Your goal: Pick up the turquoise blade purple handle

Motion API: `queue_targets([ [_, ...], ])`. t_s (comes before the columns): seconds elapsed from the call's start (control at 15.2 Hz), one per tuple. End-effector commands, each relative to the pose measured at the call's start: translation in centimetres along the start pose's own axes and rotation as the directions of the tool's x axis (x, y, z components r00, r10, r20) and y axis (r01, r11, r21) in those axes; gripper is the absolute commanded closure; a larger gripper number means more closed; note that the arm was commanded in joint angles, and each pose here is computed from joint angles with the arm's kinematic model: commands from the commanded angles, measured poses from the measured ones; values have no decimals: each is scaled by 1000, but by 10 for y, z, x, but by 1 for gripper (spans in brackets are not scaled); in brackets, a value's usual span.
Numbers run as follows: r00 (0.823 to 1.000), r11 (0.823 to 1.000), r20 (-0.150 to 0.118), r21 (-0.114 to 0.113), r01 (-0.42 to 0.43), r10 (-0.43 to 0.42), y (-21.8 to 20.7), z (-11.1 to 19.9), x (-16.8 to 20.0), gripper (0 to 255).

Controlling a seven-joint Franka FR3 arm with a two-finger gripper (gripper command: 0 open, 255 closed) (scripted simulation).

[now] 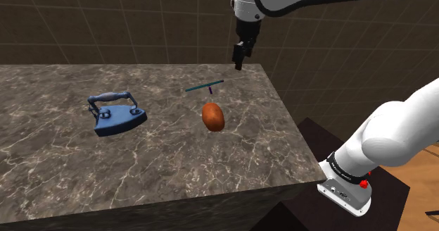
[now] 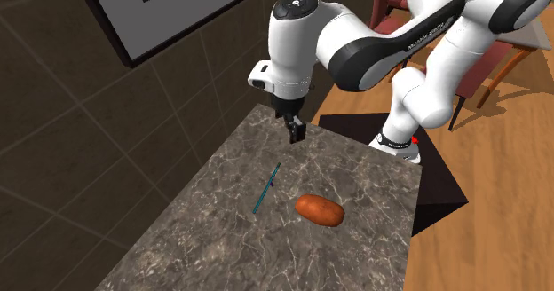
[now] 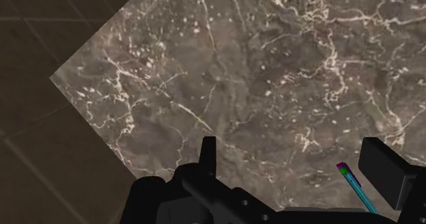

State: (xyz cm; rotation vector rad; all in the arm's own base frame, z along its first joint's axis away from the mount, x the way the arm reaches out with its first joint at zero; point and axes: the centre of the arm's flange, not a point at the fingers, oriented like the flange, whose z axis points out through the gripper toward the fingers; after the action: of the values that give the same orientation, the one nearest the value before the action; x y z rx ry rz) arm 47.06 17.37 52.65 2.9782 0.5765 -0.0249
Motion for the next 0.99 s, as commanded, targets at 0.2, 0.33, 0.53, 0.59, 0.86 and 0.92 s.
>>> queue_targets([
  [0.2,996,997,50,-14,74,-74,-44,26,53,0],
  [0.33,992,994,70,-19,104,-103,-62,37,73,0],
  [0.53,984,989,100,-25,149,-146,-90,56,101,0],
  [0.59,981,986,110,-27,164,-160,-99,62,111,0],
  [0.86,980,986,112,-28,167,-163,-103,79,113,0],
  [0.92,980,986,112,-28,167,-163,-104,84,113,0],
])
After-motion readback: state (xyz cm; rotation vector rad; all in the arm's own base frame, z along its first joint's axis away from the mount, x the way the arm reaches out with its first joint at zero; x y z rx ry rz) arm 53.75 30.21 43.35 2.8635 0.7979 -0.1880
